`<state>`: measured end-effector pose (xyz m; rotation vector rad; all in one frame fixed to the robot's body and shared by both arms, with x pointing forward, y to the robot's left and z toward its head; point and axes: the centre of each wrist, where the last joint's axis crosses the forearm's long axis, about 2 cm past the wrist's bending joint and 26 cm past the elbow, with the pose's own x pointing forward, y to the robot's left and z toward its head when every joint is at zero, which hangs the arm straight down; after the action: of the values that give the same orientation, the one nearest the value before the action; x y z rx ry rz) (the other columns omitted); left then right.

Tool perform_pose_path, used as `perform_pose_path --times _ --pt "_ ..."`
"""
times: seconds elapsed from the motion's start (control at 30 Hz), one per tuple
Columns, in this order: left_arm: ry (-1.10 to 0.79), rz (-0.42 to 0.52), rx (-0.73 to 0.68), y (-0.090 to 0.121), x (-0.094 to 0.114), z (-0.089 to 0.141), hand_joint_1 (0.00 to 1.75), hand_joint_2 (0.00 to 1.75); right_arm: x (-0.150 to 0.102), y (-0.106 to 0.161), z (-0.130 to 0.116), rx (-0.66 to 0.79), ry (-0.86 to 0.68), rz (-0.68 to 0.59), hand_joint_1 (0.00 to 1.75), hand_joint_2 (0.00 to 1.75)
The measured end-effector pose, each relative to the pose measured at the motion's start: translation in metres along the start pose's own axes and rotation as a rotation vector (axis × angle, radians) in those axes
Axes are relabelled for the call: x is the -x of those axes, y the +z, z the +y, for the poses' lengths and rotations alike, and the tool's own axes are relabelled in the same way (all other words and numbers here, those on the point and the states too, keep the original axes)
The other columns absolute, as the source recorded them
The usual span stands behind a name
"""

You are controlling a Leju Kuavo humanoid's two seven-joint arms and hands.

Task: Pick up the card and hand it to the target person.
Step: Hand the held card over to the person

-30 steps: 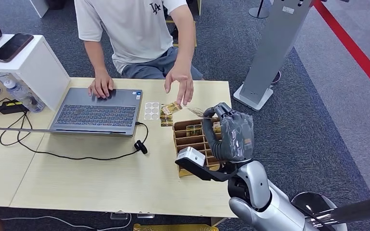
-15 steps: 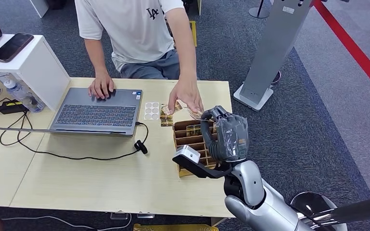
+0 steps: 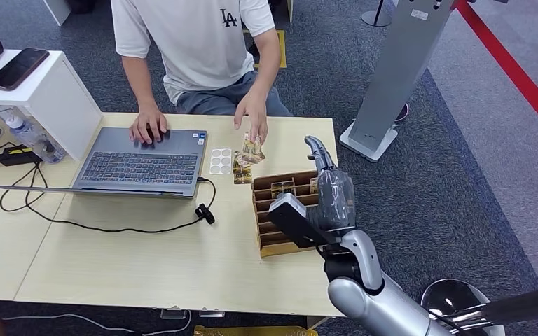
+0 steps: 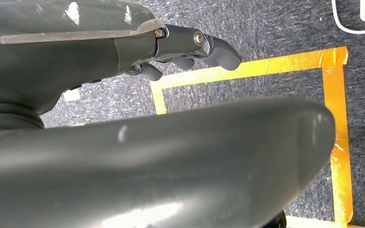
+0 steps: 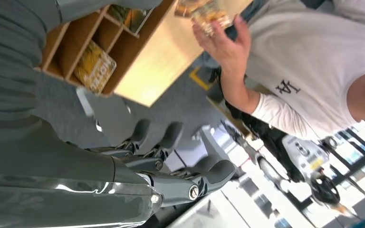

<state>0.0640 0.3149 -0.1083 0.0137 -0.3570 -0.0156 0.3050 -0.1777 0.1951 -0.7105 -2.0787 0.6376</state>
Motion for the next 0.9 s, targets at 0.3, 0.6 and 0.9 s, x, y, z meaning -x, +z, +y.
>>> perform_pose_path --times 0.3,0.6,0.9 --pt "0.018 0.011 -0.017 0.0 0.001 0.001 0.0 0.0 0.02 0.012 -0.011 -0.033 -0.286 0.178 0.0 1.75" --pt "0.029 0.03 -0.033 0.001 0.003 0.002 0.0 0.0 0.039 0.037 -0.032 0.009 -0.371 0.314 0.0 1.75" --pt "0.027 0.048 -0.038 0.001 0.003 0.002 0.0 0.0 0.054 0.069 -0.046 -0.098 -0.672 0.451 0.0 1.75"
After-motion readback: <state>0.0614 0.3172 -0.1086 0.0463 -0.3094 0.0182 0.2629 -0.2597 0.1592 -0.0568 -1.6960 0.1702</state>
